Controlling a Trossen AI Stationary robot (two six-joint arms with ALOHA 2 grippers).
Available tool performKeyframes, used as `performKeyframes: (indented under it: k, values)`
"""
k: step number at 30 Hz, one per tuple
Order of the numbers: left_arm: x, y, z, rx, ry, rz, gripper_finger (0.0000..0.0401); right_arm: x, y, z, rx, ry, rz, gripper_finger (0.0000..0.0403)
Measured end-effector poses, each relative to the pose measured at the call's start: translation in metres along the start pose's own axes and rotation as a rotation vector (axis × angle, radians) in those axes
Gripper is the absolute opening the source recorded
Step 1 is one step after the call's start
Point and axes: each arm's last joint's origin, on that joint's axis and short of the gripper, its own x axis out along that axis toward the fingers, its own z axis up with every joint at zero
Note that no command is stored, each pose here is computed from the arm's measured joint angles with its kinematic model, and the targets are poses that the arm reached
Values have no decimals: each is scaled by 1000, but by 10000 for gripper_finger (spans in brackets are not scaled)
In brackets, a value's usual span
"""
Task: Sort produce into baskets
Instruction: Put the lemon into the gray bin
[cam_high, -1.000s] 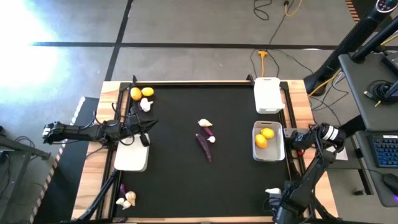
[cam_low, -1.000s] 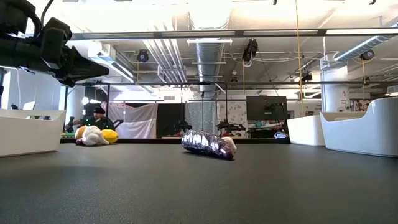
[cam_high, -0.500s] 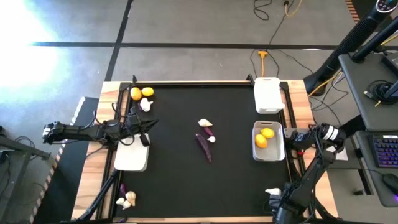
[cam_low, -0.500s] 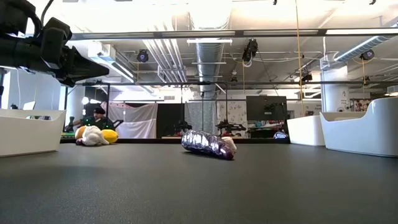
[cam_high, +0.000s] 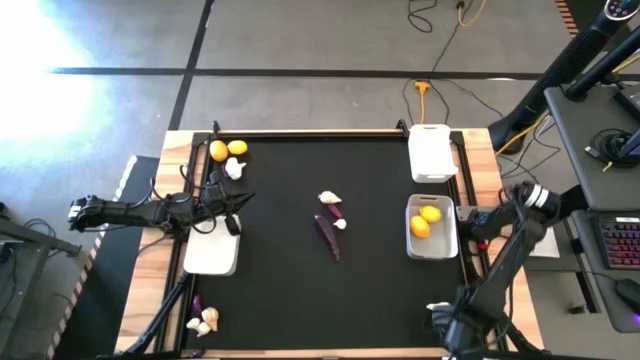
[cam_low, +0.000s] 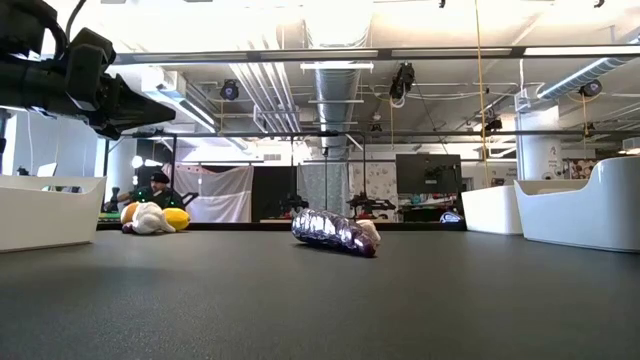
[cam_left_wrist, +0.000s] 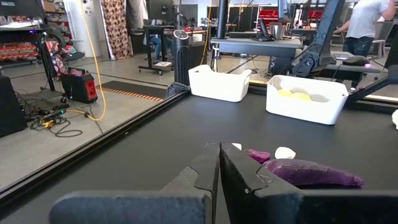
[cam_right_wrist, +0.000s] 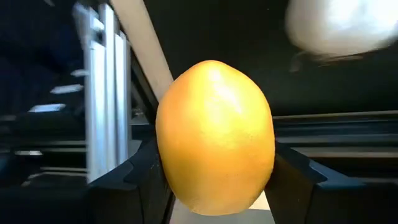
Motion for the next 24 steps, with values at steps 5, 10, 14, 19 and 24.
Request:
performKeyframes:
  k: [5,10,14,19,24]
  values:
    - [0,0,0,0,0,0,0,-58,-32,-2,49,-285,-17,206]
    - [0,0,0,0,0,0,0,-110,-81,-3,254,-549,-79,207]
    - [0,0,0,0,0,-1,0,-137,-117,-1,441,-697,-125,208]
    - [0,0,0,0,0,0,0,-151,-153,13,535,-740,-200,208]
    - [0,0,0,0,0,0,0,-142,-178,33,392,-708,-333,214]
